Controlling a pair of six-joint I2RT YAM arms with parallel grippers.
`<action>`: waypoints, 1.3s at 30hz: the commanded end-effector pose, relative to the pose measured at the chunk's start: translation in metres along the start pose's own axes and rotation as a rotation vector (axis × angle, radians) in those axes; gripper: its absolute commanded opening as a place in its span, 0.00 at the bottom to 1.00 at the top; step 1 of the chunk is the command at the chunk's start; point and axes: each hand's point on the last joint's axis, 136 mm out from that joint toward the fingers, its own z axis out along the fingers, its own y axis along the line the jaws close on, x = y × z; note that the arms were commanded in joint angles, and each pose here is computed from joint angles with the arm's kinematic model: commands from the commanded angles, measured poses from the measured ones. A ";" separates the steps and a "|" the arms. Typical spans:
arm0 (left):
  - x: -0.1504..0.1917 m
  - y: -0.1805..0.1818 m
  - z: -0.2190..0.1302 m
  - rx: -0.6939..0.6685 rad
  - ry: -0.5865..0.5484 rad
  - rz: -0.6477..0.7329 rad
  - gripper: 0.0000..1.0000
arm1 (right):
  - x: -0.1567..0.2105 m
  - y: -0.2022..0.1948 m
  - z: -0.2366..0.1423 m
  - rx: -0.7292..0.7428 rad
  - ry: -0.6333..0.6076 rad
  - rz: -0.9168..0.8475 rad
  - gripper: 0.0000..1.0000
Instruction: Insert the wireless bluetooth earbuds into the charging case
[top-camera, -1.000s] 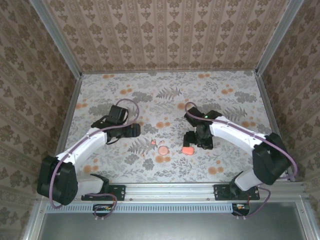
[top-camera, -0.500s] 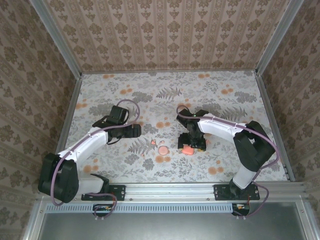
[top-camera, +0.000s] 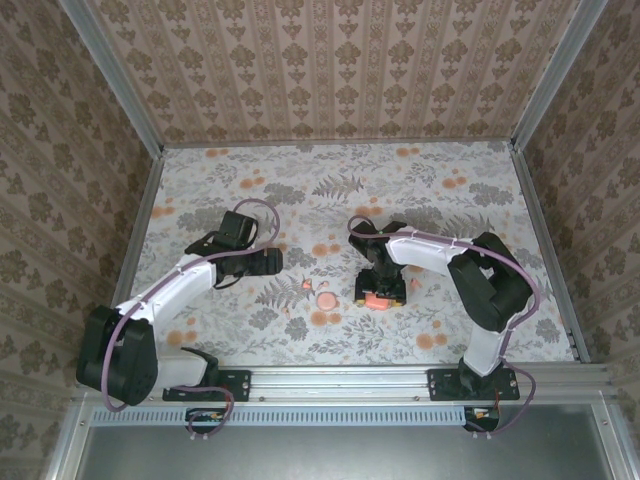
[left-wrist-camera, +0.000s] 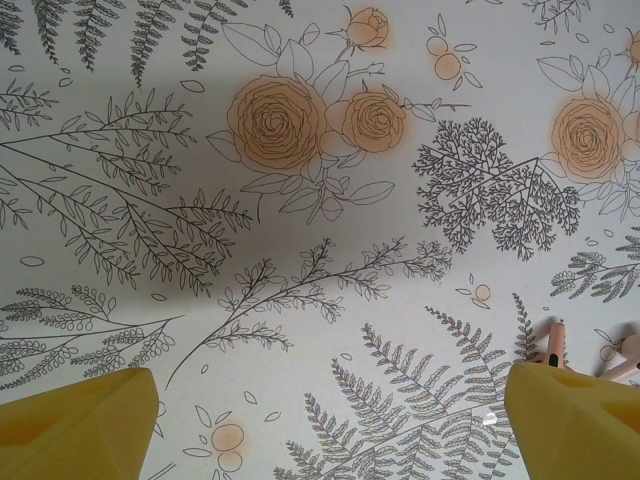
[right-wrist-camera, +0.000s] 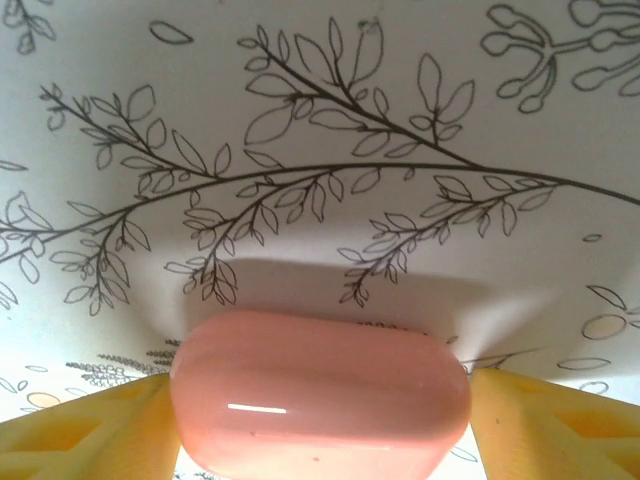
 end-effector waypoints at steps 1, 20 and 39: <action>0.004 -0.001 0.001 0.002 0.015 -0.009 0.90 | -0.003 0.004 0.003 0.002 -0.003 0.016 0.71; -0.054 -0.101 -0.080 0.522 -0.697 0.424 0.76 | -0.046 0.070 -0.154 -0.720 -0.666 -0.037 0.55; -0.038 -0.181 -0.122 0.739 -0.931 0.816 0.64 | -0.021 0.113 -0.250 -1.229 -0.821 -0.208 0.55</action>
